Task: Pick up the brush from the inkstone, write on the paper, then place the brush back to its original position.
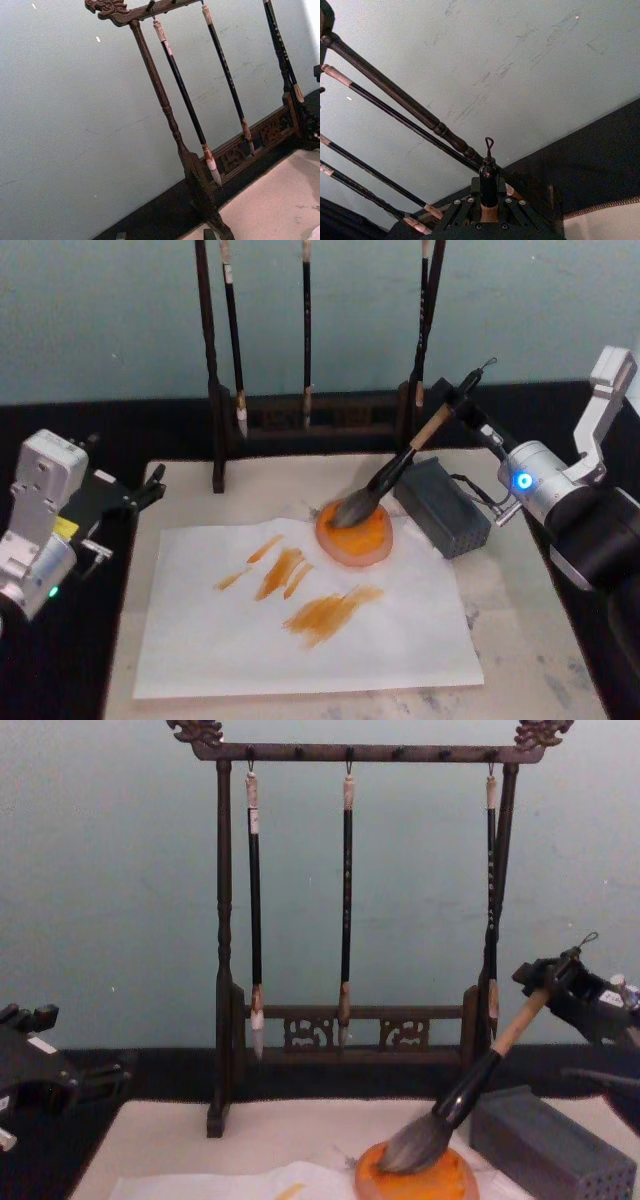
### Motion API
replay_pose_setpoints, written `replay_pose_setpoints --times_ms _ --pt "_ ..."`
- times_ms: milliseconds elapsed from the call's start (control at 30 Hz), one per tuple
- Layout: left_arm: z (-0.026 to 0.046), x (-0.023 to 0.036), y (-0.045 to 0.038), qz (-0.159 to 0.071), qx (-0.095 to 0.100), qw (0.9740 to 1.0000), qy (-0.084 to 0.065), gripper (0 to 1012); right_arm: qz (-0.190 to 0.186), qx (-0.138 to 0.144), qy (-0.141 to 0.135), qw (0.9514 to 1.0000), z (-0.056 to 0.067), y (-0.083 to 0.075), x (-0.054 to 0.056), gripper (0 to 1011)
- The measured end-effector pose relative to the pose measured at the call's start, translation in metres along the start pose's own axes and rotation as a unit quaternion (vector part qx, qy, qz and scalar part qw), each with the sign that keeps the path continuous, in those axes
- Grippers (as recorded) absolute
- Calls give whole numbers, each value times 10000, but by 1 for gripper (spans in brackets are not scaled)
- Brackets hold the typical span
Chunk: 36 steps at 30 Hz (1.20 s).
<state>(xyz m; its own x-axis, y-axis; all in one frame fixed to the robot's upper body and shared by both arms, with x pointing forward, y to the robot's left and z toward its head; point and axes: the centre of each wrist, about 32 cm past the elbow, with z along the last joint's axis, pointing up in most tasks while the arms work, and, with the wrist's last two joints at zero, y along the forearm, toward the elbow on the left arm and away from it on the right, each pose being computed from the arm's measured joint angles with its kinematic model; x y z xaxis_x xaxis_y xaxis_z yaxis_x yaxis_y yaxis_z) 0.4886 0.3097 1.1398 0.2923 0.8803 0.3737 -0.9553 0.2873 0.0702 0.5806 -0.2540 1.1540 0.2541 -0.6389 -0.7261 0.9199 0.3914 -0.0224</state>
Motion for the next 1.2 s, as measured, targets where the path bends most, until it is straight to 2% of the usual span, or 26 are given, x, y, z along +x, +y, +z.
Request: replay_pose_setpoints --times_ms 367,933,1000,1067,1100,1200 --pt "0 0 0 0 0 10000 0 1001 -57 -35 74 9999 -29 5 32 176" --pt "0 0 0 0 0 10000 0 1001 -71 -39 28 10000 -28 2 33 176" --pt "0 0 0 0 0 10000 0 1001 -71 -37 30 10000 -27 2 33 204" --pt "0 0 0 0 0 10000 0 1001 -71 -37 30 10000 -27 2 33 303" --pt "0 0 0 -1 0 10000 0 1001 -70 -37 32 10000 -27 2 33 303" --pt "0 0 0 0 0 10000 0 1001 -70 -37 32 10000 -27 3 33 421"
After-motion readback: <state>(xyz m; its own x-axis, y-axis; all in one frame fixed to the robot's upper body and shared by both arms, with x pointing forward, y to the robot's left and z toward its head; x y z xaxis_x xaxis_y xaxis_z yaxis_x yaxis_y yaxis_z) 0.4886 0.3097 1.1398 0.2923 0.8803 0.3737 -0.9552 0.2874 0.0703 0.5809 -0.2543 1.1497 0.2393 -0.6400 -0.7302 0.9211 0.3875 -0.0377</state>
